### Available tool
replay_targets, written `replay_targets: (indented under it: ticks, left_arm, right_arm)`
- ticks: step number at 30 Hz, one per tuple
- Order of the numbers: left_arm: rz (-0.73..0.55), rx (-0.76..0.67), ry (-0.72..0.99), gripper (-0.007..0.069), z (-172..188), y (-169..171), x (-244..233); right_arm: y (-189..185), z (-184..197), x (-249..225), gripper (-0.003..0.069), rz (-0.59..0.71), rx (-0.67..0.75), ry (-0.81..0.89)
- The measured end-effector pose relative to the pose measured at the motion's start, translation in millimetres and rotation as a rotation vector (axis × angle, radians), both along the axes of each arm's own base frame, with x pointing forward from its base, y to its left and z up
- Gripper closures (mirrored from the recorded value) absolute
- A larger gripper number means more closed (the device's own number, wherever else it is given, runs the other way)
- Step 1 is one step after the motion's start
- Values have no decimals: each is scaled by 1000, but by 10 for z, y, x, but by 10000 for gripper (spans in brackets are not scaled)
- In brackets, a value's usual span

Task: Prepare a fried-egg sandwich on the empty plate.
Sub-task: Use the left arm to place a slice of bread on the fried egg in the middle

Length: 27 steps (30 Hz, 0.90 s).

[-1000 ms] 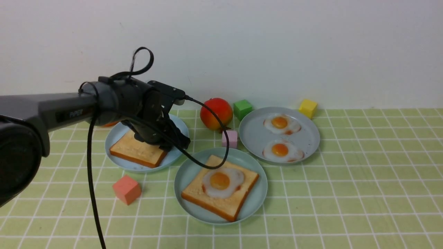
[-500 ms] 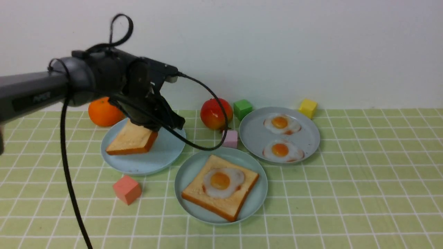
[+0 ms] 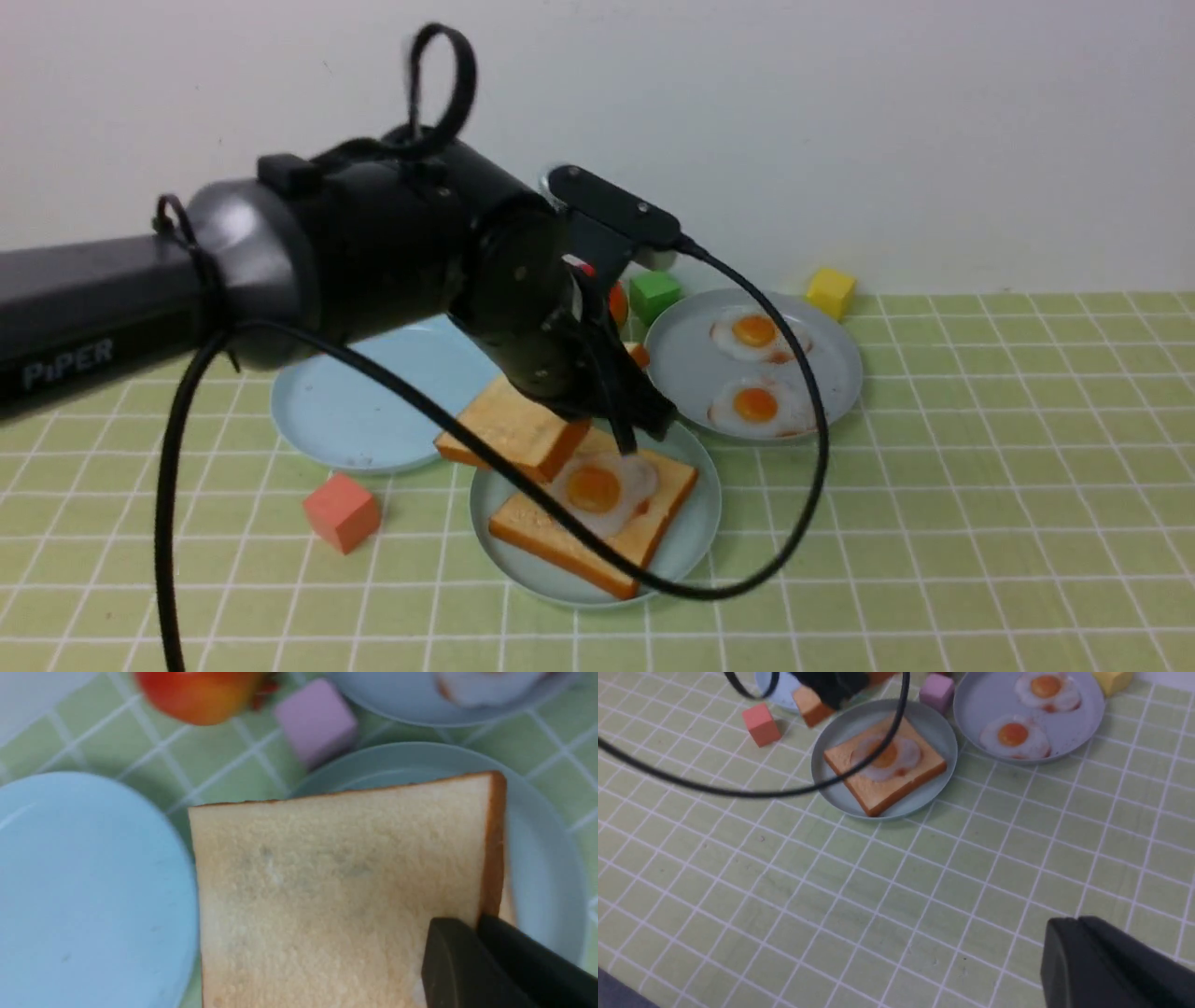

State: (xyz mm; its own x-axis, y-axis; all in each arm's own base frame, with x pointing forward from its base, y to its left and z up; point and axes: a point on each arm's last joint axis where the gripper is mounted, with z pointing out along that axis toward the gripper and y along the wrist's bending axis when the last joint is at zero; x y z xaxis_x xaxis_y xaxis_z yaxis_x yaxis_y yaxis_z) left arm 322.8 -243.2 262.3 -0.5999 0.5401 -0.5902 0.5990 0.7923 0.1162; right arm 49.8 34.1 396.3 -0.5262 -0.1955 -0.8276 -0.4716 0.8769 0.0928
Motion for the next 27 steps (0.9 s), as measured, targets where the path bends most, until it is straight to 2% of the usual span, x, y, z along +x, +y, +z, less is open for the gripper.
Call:
replay_targets:
  ticks: [4, 10, 21, 27]
  left_arm:
    - [-28, -10, 4, 610, -139, -157, -18]
    - [-11, 15, 58, 610, -424, -216, 36]
    - [2, 6, 92, 608, -579, -257, 61]
    - [8, -8, 100, 533, -582, -266, 58]
  right_arm:
    - [-79, 9, -139, 625, -26, 7, -30]
    - [-106, -14, -185, 622, -35, -4, -9]
    - [-107, -16, -187, 611, -41, 2, -1]
    - [-107, -16, -187, 610, -43, 4, 0]
